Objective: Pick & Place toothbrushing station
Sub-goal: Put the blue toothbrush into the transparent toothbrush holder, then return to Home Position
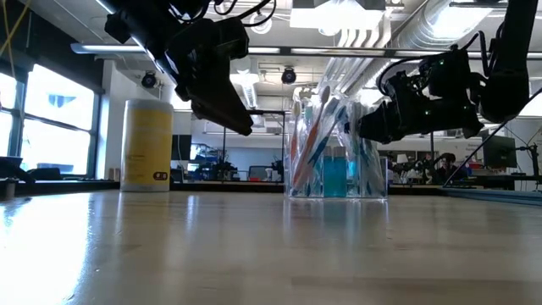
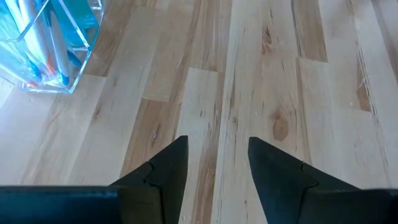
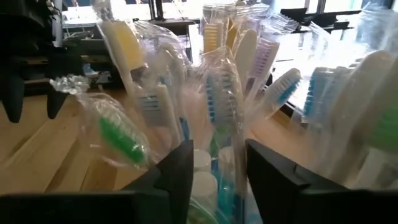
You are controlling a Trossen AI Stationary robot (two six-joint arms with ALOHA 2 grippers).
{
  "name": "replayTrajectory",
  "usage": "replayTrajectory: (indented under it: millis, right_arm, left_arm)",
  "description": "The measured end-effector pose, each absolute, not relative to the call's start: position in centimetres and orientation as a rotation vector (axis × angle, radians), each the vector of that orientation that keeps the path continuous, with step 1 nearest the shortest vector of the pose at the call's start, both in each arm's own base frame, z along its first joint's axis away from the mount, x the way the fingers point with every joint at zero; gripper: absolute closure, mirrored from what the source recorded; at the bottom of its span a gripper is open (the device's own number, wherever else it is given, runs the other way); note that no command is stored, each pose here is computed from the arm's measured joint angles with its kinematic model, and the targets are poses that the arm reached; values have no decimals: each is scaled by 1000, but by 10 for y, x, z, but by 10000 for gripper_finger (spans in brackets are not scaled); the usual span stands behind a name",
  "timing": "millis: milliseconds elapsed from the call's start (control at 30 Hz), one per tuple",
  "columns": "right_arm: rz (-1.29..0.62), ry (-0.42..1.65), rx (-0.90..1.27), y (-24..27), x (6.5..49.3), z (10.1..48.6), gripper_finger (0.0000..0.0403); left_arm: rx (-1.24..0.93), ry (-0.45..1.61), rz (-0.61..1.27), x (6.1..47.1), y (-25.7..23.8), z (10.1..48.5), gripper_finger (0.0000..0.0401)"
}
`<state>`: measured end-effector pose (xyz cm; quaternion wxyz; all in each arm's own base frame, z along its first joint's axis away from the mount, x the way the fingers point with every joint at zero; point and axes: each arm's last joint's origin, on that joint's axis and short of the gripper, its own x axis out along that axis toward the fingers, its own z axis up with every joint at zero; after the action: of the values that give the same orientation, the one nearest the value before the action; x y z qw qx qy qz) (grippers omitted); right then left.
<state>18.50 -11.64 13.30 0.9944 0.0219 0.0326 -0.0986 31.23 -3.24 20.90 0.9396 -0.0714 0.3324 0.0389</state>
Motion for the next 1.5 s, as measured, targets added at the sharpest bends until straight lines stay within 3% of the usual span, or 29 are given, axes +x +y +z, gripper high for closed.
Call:
replayTrajectory:
  millis: [233, 600, 1033, 1233, 1400, 1500]
  right_arm:
    - [-300, 139, -6, -107, 182, 144, 235]
    - [-408, 186, -52, -84, 163, 174, 235]
    - [-201, 99, 74, -32, 138, 201, 238]
    - [-110, 157, 123, -7, 129, 198, 282]
    - [-106, 204, 128, 13, 124, 193, 376]
    - [-88, 197, 118, 26, 121, 193, 396]
  left_arm:
    - [-134, 679, 75, 312, -32, 209, 237]
    - [-123, 681, 77, 312, -32, 209, 237]
    - [-20, 716, 157, 263, -27, 251, 237]
    - [-32, 758, 186, 229, -24, 242, 265]
    - [-81, 649, 184, 202, -24, 235, 321]
    - [-94, 577, 168, 188, -23, 229, 364]
